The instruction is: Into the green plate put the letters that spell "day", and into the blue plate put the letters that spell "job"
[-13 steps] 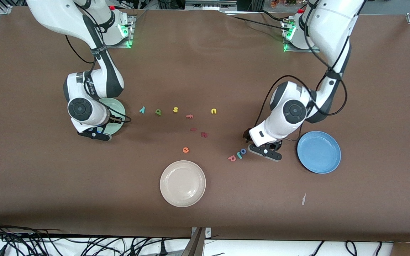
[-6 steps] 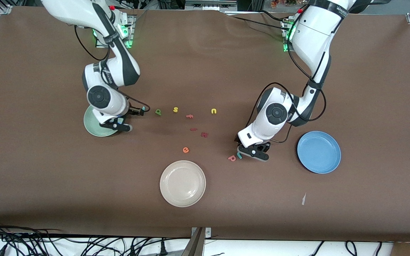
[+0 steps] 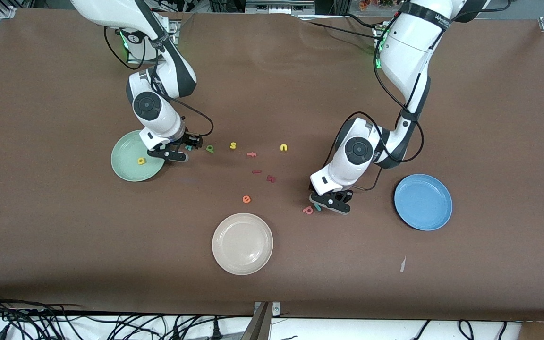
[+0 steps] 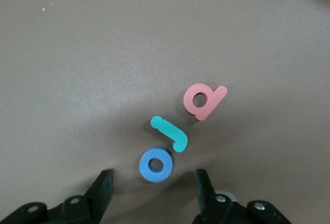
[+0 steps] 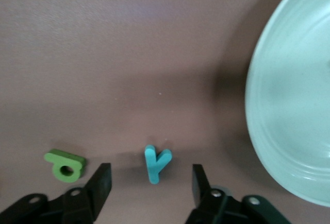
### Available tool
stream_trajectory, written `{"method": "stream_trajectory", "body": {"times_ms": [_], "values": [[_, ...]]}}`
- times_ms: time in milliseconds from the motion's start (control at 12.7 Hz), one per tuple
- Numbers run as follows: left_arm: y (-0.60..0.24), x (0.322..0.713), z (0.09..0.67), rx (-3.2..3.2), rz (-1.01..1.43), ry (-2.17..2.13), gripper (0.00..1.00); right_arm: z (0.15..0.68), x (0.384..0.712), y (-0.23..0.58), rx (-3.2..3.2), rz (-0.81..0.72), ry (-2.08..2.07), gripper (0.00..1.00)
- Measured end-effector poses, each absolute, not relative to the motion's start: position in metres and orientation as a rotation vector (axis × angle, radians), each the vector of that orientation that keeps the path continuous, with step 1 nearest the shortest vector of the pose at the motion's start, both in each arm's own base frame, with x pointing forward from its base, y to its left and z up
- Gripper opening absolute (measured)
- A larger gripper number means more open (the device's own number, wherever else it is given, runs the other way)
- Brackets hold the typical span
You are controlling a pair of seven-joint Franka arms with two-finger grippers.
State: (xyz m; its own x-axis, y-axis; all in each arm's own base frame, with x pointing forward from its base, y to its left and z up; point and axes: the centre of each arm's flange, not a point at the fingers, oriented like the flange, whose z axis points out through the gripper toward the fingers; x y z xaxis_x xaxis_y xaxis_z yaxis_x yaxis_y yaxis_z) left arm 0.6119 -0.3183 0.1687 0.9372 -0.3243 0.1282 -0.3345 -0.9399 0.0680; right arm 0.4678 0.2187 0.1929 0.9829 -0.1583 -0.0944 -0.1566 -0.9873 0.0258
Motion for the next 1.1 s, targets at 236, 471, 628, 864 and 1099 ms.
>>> {"method": "stream_trajectory", "body": {"times_ms": [236,471,628,864,1099], "values": [[-0.316,0.616,0.172,3.008,0.193,-0.515,0.49,0.191,0.466,0.218,3.115,-0.134,-0.247,0.61],[-0.319,0.617,0.173,3.009,0.202,-0.53,0.4,0.189,0.467,0.218,3.121,-0.117,-0.248,0.55],[-0.324,0.616,0.173,3.006,0.206,-0.539,0.48,0.184,0.466,0.218,3.123,-0.107,-0.249,0.53],[-0.325,0.617,0.172,3.007,0.208,-0.541,0.48,0.178,0.466,0.217,3.123,-0.104,-0.249,0.5],[-0.323,0.619,0.173,3.009,0.212,-0.54,0.34,0.176,0.465,0.218,3.122,-0.107,-0.248,0.27]]}}
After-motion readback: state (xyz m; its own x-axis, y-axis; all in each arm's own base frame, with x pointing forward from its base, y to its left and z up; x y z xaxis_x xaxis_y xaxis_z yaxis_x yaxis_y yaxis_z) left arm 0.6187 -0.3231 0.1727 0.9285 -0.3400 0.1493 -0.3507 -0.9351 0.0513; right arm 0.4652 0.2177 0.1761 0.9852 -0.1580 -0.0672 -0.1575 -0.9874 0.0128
